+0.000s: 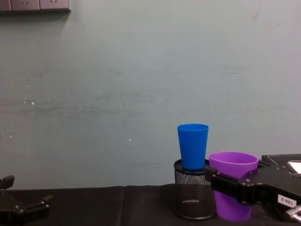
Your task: Pick up one cup with a gripper and tap it against the other cup.
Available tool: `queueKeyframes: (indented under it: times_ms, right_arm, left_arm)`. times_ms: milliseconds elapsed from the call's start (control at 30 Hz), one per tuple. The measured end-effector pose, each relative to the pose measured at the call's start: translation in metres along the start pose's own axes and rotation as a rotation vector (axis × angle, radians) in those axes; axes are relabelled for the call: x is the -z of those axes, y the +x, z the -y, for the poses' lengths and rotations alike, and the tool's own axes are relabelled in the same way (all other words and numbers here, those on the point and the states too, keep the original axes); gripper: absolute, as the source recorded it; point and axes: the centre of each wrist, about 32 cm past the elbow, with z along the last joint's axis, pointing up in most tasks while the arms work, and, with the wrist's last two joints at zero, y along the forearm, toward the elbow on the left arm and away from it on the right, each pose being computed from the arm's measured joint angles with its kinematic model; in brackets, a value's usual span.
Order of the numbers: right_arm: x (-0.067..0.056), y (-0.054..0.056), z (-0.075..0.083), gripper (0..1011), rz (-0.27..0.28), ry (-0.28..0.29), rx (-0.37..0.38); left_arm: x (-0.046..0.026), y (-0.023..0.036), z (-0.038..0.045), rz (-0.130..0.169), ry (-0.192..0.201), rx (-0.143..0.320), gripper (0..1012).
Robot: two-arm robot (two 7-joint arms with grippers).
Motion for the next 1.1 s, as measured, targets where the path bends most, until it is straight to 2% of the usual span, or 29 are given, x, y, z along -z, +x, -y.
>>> queueKeyframes:
  times_ms: [1100]
  right_arm:
    - [0.0000, 0.0000, 0.0000, 724, 0.000, 0.000, 0.000]
  left_arm:
    - [0.0000, 0.0000, 0.0000, 0.000, 0.000, 0.000, 1000]
